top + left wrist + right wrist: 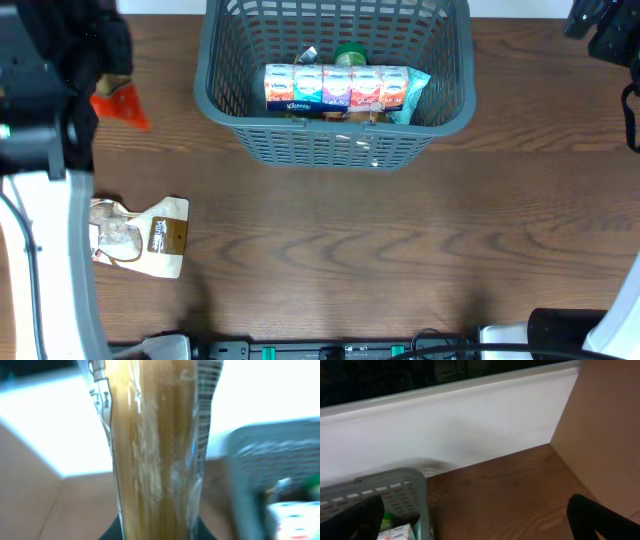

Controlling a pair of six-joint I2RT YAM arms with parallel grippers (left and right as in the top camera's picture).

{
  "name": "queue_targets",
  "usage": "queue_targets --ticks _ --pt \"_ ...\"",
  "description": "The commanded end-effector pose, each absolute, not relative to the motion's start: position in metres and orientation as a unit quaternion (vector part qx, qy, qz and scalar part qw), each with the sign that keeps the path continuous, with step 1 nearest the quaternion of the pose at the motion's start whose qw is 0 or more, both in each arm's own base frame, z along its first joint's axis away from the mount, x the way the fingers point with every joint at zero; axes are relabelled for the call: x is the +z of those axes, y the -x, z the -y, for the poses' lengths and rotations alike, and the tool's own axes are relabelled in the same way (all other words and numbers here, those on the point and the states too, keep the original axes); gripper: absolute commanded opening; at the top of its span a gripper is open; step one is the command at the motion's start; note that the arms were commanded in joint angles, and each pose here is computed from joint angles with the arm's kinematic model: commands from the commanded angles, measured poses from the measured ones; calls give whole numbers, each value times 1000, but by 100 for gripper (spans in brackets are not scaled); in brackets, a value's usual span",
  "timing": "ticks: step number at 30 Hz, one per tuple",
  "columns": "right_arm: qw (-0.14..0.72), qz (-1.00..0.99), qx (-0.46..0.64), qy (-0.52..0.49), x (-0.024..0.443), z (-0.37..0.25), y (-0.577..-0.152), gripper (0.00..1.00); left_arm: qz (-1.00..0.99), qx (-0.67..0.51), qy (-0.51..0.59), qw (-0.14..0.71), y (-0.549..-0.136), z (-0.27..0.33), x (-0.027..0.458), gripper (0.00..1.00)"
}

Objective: Pack container
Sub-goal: 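Lift the spaghetti package and carry it over the basket with the left gripper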

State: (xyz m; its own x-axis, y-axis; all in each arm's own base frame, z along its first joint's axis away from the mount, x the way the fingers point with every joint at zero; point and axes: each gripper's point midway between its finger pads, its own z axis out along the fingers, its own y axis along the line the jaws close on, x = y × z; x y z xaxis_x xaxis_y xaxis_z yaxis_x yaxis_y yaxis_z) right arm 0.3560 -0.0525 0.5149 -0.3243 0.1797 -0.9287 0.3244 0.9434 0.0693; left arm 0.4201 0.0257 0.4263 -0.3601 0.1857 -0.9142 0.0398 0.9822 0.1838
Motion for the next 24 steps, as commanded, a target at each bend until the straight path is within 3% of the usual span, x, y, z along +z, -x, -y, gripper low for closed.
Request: queue_targets --ticks 1,10,24 --pt "560 -810 -63 -164 514 55 -356 99 -741 25 -212 636 -399 40 486 6" --pt "560 -810 -63 -164 514 55 -356 99 -591 -21 -485 645 -381 156 481 6" --pt "560 -810 -63 -164 514 55 -356 99 -576 -112 -595 549 -416 247 372 6"
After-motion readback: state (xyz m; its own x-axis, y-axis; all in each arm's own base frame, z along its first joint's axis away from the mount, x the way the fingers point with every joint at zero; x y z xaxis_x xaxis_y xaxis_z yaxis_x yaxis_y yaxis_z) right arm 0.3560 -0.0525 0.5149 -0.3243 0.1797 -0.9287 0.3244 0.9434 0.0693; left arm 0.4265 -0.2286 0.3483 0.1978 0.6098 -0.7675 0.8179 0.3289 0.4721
